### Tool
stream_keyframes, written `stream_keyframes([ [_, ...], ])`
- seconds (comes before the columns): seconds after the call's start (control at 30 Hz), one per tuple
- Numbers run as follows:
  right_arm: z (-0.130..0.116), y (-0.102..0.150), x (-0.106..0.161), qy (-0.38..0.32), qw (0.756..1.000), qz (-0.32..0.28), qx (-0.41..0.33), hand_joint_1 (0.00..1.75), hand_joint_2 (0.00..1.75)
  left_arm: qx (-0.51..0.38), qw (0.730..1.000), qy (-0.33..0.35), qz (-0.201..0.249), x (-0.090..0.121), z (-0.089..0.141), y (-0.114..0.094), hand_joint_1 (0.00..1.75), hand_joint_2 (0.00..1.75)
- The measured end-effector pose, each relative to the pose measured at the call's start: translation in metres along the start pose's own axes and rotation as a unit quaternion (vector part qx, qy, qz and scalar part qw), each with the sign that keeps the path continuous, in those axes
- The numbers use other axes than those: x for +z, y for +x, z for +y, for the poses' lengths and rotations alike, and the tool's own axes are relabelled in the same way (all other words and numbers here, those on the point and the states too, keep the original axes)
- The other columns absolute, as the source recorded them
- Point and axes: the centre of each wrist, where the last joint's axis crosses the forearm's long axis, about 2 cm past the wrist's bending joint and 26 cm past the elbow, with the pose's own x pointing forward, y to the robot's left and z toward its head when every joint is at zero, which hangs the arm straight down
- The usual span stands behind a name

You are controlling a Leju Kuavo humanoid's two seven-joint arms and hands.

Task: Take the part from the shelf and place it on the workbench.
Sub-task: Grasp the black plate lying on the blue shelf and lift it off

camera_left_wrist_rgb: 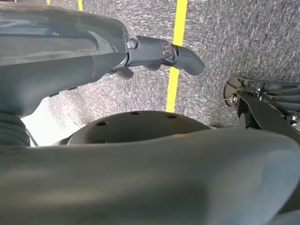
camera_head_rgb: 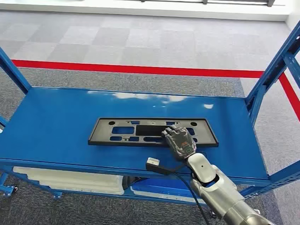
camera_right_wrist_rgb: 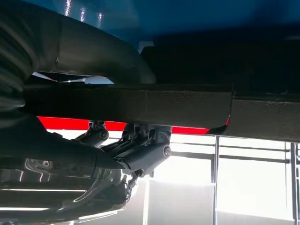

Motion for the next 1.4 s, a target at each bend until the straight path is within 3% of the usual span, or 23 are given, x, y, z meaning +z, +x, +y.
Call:
stream_keyframes([
  [0.17,-0.005,0.002,0.004,-0.015,1.000,-0.001,-0.027,1.75,1.75,-0.003,1.000,-0.004,-0.023,0.000,0.001,0.000,0.00,0.00],
  [0.3,-0.014,0.006,0.010,-0.035,0.997,-0.012,-0.072,1.75,1.75,-0.002,0.999,-0.010,-0.040,0.000,0.001,0.000,0.00,1.75],
  [0.6,-0.053,0.019,0.031,-0.104,0.968,-0.077,-0.214,1.75,1.75,0.016,0.998,-0.024,-0.059,0.000,0.002,-0.001,0.00,1.75],
  [0.87,-0.088,0.027,0.048,-0.135,0.925,-0.158,-0.317,1.75,1.75,0.023,0.998,-0.017,-0.056,-0.001,0.005,-0.001,0.00,1.75],
  [1.0,-0.096,0.031,0.052,-0.122,0.905,-0.191,-0.359,1.75,1.75,0.027,0.998,-0.016,-0.054,-0.001,0.006,-0.001,0.00,1.75],
  [1.2,-0.103,0.038,0.053,-0.067,0.850,-0.250,-0.460,1.75,1.75,0.040,0.998,-0.017,-0.048,-0.001,0.008,-0.001,0.00,1.75],
  [1.4,-0.105,0.040,0.052,-0.048,0.829,-0.271,-0.487,1.75,1.75,0.044,0.997,-0.014,-0.053,-0.001,0.011,-0.001,0.00,1.75],
])
